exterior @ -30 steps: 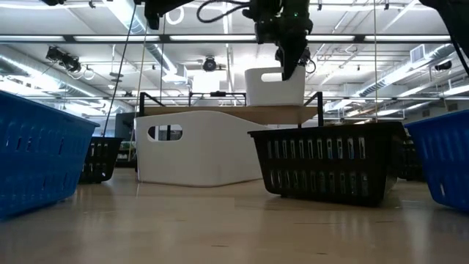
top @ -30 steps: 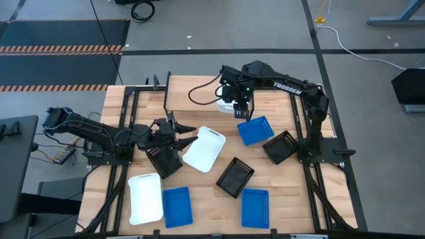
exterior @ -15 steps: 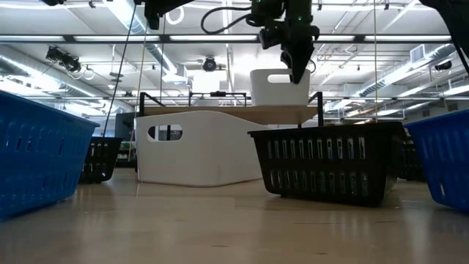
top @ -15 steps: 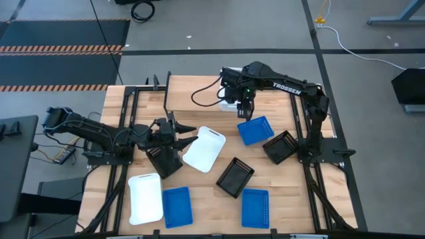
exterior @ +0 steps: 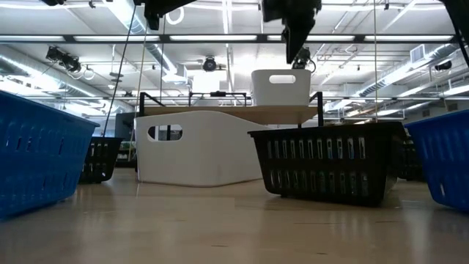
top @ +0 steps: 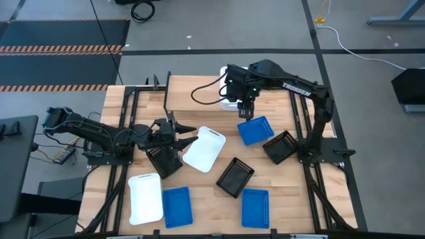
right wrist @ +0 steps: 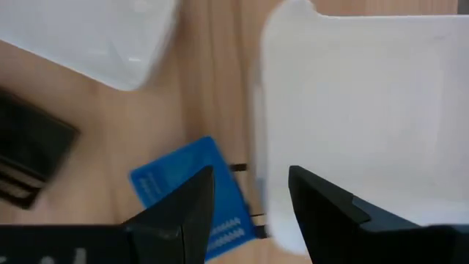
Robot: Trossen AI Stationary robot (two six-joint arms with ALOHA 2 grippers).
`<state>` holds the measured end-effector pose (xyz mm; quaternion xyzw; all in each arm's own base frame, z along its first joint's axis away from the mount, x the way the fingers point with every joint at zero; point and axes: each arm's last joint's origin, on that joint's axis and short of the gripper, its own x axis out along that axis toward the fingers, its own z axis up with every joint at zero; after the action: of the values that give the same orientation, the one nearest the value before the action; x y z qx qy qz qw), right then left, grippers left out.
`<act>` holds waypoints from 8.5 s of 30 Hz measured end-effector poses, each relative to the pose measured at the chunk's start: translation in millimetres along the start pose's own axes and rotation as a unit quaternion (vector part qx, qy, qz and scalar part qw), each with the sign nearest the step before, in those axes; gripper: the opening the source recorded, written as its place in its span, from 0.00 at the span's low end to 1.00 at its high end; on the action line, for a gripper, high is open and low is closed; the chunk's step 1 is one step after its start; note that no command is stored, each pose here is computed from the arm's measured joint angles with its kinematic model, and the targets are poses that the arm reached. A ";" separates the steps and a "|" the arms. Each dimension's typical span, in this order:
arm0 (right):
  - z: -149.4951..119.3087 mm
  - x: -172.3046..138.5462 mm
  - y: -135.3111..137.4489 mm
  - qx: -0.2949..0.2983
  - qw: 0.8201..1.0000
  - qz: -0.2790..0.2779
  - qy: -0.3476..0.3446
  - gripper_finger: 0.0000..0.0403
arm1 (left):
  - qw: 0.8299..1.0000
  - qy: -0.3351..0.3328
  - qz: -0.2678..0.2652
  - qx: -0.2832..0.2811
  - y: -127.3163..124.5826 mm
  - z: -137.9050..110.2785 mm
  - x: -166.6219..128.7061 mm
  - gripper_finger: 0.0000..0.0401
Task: Stack baskets on shelf by color
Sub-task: Put the top right blue bin on the shelf
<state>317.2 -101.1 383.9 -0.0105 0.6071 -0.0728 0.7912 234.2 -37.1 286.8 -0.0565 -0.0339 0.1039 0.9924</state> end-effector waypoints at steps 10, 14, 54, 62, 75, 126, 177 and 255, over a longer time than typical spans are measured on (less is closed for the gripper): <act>-2.0 3.1 35.9 0.171 0.982 0.066 0.035 0.45 | 1.000 0.003 0.000 -0.011 0.0 -0.6 -0.1 0.43; -7.1 25.2 46.8 0.217 0.971 0.052 0.087 0.45 | 1.000 0.009 0.001 -0.017 0.1 -1.8 -0.3 0.43; -75.2 201.7 81.5 0.255 0.955 -0.054 0.143 0.33 | 0.997 0.002 -0.079 -0.022 -14.0 21.4 -40.2 0.43; -73.5 191.1 99.7 0.214 0.960 -0.003 0.178 0.04 | 0.997 0.001 -0.077 -0.021 -17.3 21.2 -42.3 0.43; -33.7 109.0 134.1 0.155 0.969 0.074 0.179 0.02 | 0.997 0.001 -0.075 -0.019 -17.2 21.2 -42.2 0.43; 64.9 28.5 18.1 -0.043 0.962 0.010 -0.269 0.02 | 1.000 -0.012 -0.017 0.003 -13.6 22.9 -41.6 0.43; 45.0 -1.0 21.6 0.010 0.965 0.018 -0.263 0.48 | 0.985 0.051 0.148 0.071 -2.1 7.1 -43.5 0.43; -9.2 -37.6 51.3 0.028 0.988 -0.057 -0.140 0.47 | 0.804 0.425 0.409 -0.075 266.4 40.7 84.6 0.44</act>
<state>304.2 -44.9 412.2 -0.0328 0.4864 -0.1327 0.8630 259.7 243.9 300.0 -0.1781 0.4095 0.4633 0.7655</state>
